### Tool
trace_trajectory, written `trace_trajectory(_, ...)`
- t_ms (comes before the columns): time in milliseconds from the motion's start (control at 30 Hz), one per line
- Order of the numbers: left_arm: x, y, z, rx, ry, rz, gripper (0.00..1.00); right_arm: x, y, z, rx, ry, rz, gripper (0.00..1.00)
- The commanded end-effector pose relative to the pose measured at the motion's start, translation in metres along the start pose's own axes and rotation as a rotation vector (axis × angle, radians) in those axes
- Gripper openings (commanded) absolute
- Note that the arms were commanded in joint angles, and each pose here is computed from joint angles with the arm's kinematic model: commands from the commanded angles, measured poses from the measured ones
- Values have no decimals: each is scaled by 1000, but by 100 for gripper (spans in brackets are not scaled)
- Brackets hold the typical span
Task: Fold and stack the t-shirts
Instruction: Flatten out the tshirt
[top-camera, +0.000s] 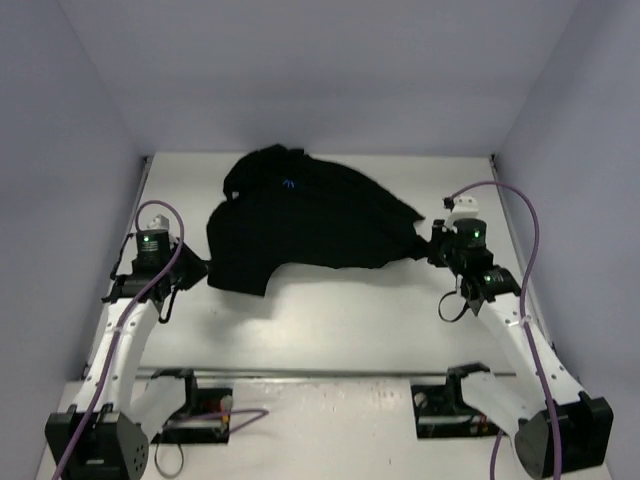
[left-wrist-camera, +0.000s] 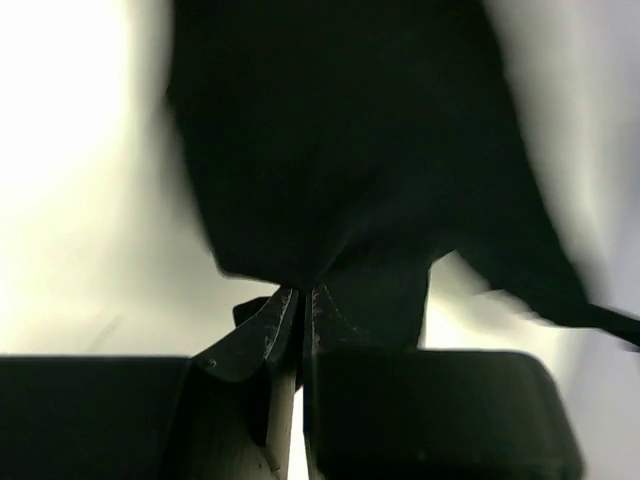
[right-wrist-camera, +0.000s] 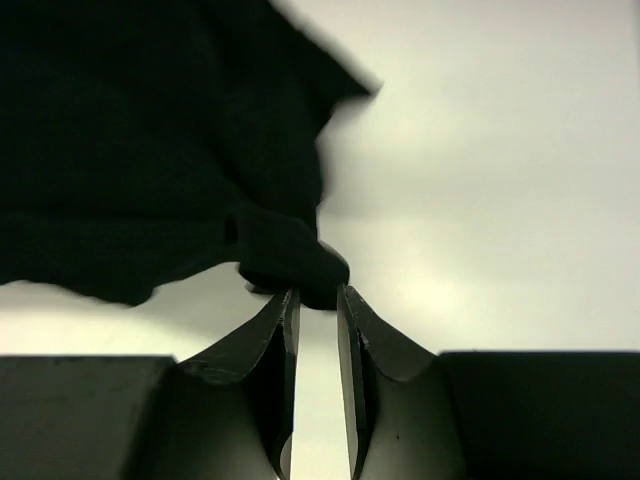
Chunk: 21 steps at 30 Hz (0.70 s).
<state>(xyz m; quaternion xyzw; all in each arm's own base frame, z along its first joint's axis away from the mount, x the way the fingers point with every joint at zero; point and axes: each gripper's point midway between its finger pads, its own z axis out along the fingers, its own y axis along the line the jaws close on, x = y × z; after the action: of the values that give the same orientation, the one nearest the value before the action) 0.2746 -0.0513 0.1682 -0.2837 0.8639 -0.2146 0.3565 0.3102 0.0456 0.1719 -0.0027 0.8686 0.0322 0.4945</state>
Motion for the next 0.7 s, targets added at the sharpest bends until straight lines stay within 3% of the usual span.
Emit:
trace_trajectory(0,9,56,-40,-251,-96,37,0,28,44,-19,-176,96,162,23)
trace_trajectory(100,10,71,-49,-322,-115,36,1,51,60,-27,-214,219,209,38)
trace_trajectory(167,5,76,-53,-363,-124,53,10,54,62,-25,-179,281,205,50)
trace_trajectory(233,-6,74,-56,-381,-148,89,49,49,46,-18,-76,295,190,53)
trace_trajectory(333,-32,59,-52,-379,-154,186,71,32,11,2,107,258,171,54)
trace_trajectory(533,-57,28,-26,-306,-63,334,77,23,-3,60,172,286,147,53)
trace_trajectory(667,-61,8,24,-225,29,375,77,34,8,99,145,310,201,52)
